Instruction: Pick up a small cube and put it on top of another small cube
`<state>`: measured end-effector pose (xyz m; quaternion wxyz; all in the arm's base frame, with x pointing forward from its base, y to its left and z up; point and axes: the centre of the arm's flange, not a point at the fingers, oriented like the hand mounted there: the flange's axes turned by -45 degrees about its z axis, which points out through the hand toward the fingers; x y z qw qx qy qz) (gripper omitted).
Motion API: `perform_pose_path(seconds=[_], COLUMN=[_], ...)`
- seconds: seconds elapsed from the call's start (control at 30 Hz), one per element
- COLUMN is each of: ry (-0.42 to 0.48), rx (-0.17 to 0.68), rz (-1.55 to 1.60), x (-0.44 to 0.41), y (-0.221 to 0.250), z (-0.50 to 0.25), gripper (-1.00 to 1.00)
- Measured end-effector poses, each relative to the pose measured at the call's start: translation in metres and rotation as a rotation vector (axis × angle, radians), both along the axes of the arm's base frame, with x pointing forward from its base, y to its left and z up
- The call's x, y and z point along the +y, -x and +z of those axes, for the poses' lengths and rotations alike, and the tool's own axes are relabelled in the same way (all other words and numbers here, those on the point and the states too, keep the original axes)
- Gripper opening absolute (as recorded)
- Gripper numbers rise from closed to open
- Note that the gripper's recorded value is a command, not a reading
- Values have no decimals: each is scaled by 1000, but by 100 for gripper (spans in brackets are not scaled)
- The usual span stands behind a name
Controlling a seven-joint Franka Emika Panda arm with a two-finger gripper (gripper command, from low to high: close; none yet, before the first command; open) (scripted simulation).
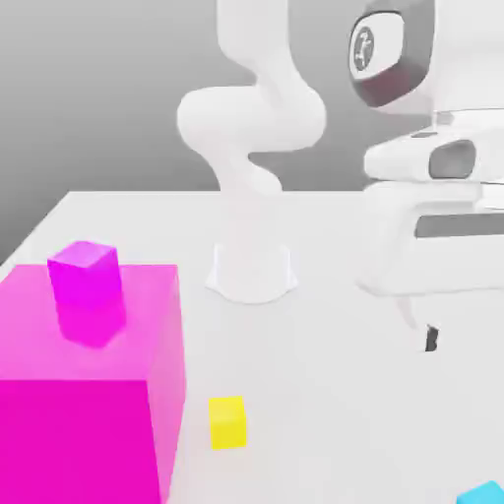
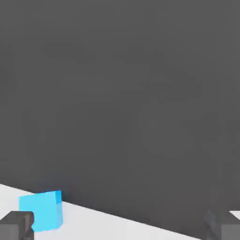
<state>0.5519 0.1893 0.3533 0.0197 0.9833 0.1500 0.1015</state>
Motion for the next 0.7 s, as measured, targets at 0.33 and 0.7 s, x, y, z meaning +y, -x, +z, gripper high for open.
perform_pose_path(seconds=[0.33,0.7], ry=[2,1], rx=[201,207], rz=[100,103], x=[65,67], y=[16,18], z=[-169,-205], gripper=[0,-100])
